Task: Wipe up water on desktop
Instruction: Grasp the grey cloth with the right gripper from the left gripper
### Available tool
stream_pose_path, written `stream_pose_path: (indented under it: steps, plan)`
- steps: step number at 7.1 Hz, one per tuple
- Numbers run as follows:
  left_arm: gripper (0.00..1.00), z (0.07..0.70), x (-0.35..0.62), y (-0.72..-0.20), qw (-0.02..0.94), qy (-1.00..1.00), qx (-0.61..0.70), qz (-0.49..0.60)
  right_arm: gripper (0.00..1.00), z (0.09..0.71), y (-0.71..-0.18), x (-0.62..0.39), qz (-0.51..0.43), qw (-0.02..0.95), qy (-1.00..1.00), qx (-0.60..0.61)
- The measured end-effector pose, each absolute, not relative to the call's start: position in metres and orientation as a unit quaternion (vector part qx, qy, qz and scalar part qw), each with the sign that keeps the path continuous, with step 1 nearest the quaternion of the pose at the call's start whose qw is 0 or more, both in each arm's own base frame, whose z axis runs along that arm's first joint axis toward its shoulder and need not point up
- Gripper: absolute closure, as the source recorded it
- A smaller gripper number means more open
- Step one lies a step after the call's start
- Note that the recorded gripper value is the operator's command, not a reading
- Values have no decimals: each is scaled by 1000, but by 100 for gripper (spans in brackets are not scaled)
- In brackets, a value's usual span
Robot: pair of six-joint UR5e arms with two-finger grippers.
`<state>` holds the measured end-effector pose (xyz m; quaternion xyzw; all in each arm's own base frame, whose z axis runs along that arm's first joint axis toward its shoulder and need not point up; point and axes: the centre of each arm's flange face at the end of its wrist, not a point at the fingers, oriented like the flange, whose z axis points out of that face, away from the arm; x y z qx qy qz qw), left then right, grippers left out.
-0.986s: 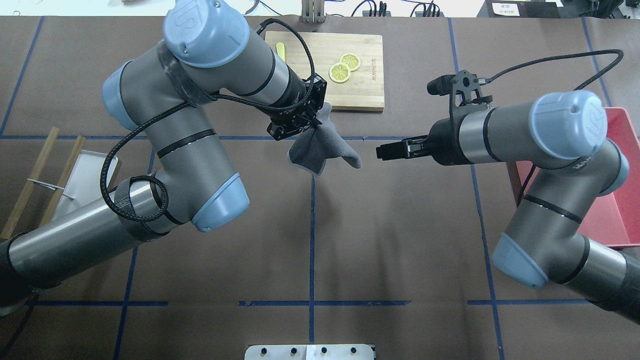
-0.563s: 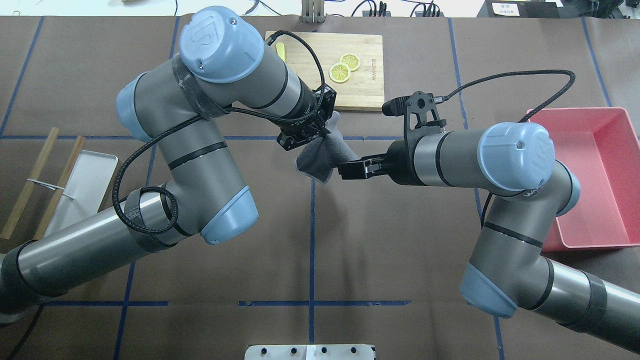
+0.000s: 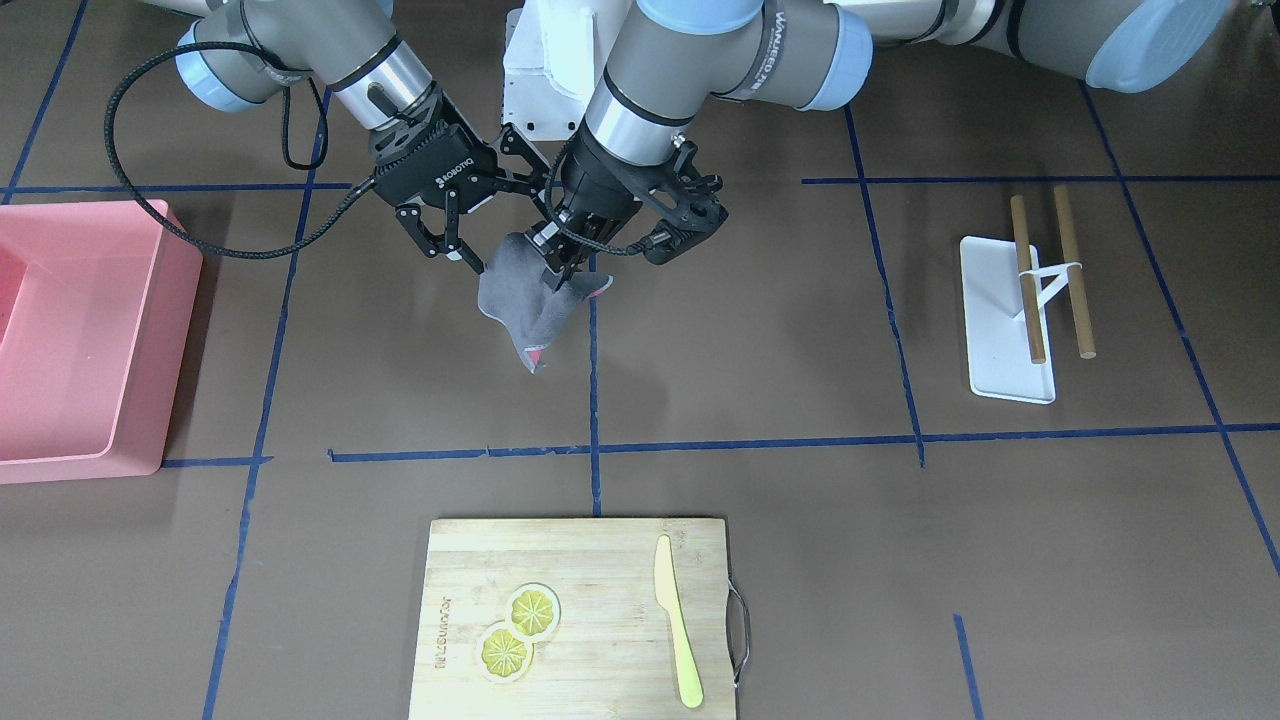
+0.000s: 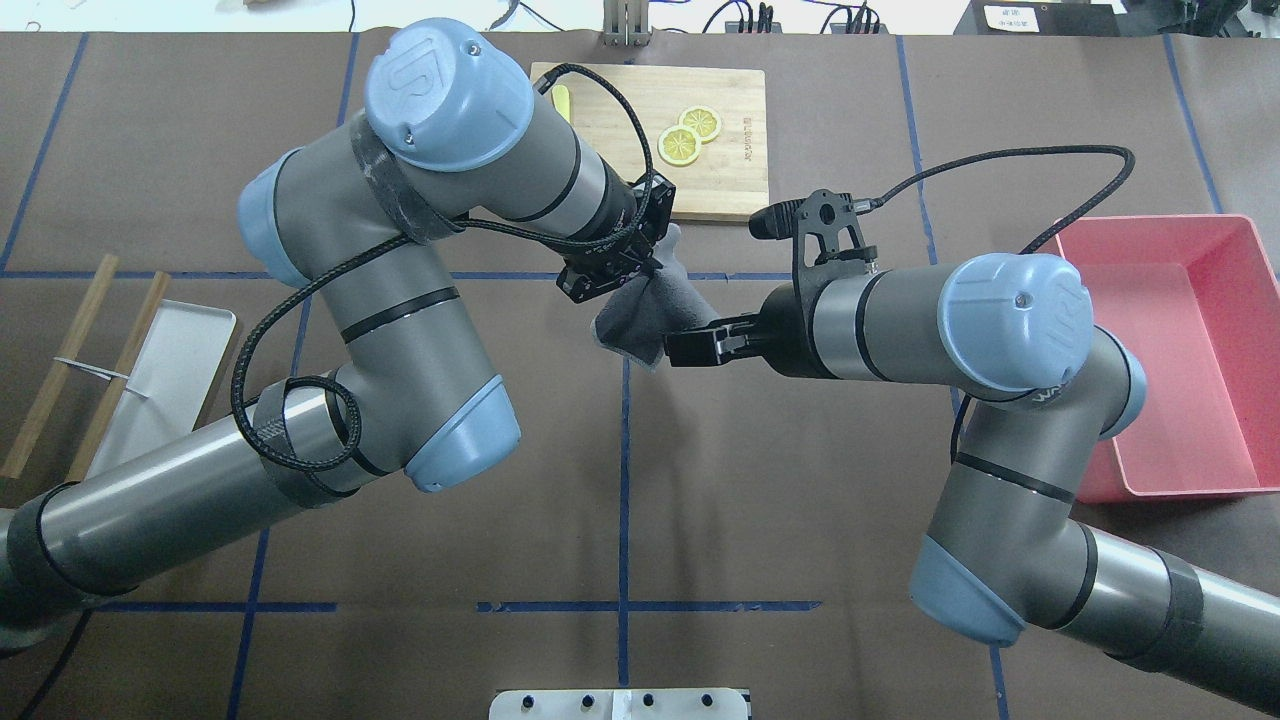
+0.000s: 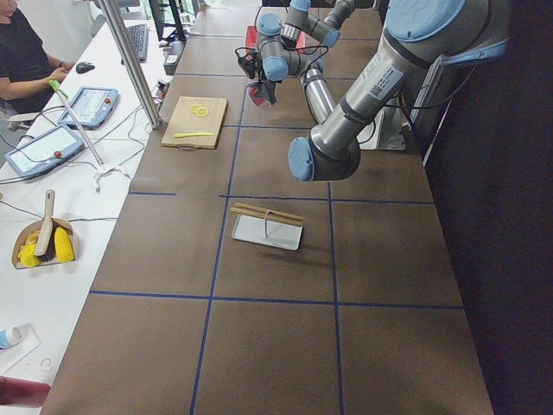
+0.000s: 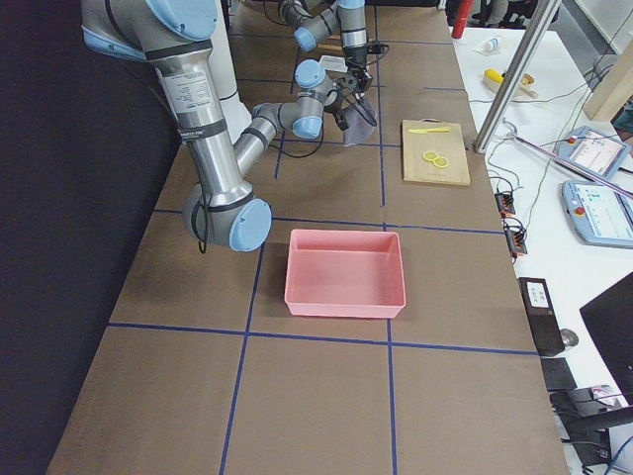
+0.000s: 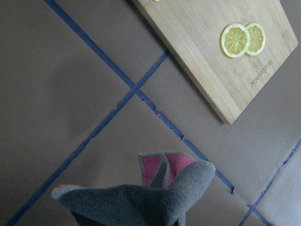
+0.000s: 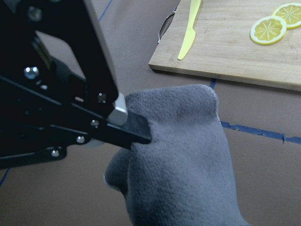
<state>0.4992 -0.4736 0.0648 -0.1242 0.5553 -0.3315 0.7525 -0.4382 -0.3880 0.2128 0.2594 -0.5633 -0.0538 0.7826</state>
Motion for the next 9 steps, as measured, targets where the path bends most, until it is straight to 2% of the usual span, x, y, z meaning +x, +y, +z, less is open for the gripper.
stream_pose_path:
  steps: [1, 3, 4, 5, 6, 7, 8, 9]
  plan:
    - [100, 62, 501, -470, 753, 557, -126, -328, 50, 213, -386, -440, -53, 783, -562, 263]
    - [95, 61, 504, -466, 754, 557, -127, -325, 88, 213, -383, -443, -52, 783, -558, 269]
    - [90, 61, 505, -465, 754, 558, -127, -323, 98, 215, -381, -445, -48, 785, -554, 275]
    - [78, 60, 505, -464, 755, 558, -127, -321, 100, 217, -378, -449, -42, 786, -547, 283]
    - [31, 61, 505, -463, 755, 559, -126, -320, 100, 218, -375, -452, -37, 788, -541, 291]
    - [9, 60, 505, -463, 756, 560, -124, -316, 100, 218, -374, -455, -32, 792, -534, 295]
    - [1, 58, 501, -461, 757, 565, -117, -307, 100, 218, -372, -454, -29, 795, -528, 298]
    - [1, 57, 489, -461, 756, 572, -106, -299, 100, 218, -369, -448, -28, 801, -520, 295]
